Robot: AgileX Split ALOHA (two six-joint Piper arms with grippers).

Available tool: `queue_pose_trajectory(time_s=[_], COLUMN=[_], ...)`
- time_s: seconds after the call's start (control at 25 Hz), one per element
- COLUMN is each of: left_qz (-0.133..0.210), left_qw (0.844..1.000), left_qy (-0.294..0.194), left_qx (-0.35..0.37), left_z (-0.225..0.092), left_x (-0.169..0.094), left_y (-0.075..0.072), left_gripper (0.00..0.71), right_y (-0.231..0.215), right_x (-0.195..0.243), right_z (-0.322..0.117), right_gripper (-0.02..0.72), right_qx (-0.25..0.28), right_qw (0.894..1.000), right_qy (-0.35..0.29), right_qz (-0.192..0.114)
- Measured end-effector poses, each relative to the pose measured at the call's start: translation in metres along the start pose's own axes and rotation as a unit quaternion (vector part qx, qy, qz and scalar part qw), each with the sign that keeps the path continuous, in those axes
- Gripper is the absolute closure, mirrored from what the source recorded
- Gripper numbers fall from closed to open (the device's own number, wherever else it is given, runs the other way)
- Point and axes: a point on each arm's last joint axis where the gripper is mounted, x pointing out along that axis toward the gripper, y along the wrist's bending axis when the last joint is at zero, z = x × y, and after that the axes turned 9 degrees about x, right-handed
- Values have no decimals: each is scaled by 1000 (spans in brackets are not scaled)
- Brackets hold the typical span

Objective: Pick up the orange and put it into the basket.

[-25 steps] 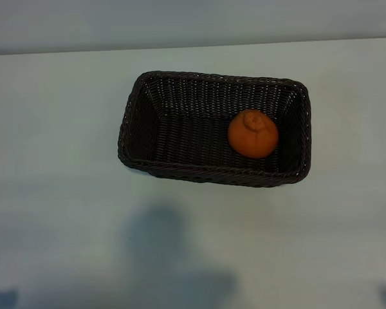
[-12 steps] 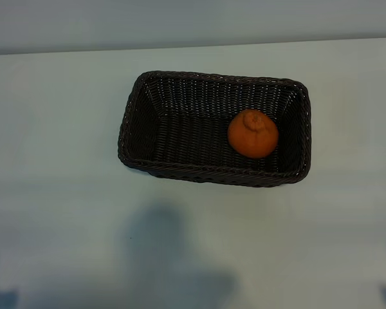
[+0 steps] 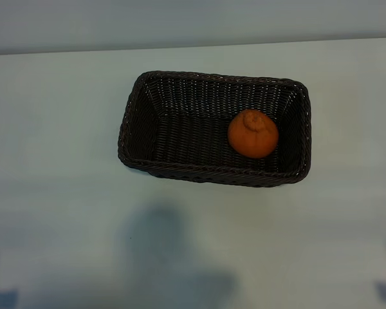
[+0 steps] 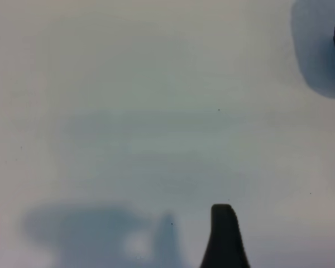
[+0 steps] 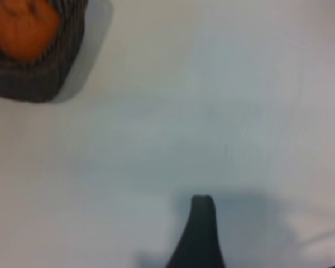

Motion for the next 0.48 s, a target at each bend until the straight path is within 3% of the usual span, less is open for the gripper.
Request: queue_pose_trajectory(time_s=[0.48], left_qz=[0], left_qw=[1000], left_qy=[0], left_qx=[0], left_z=[0], left_x=[0], left_y=[0], left_gripper=[164], right_y=[2], right_x=[3], right_z=[2], right_gripper=[105], right_qx=[8], right_qw=[1000], right_qy=[-13], right_qz=[10])
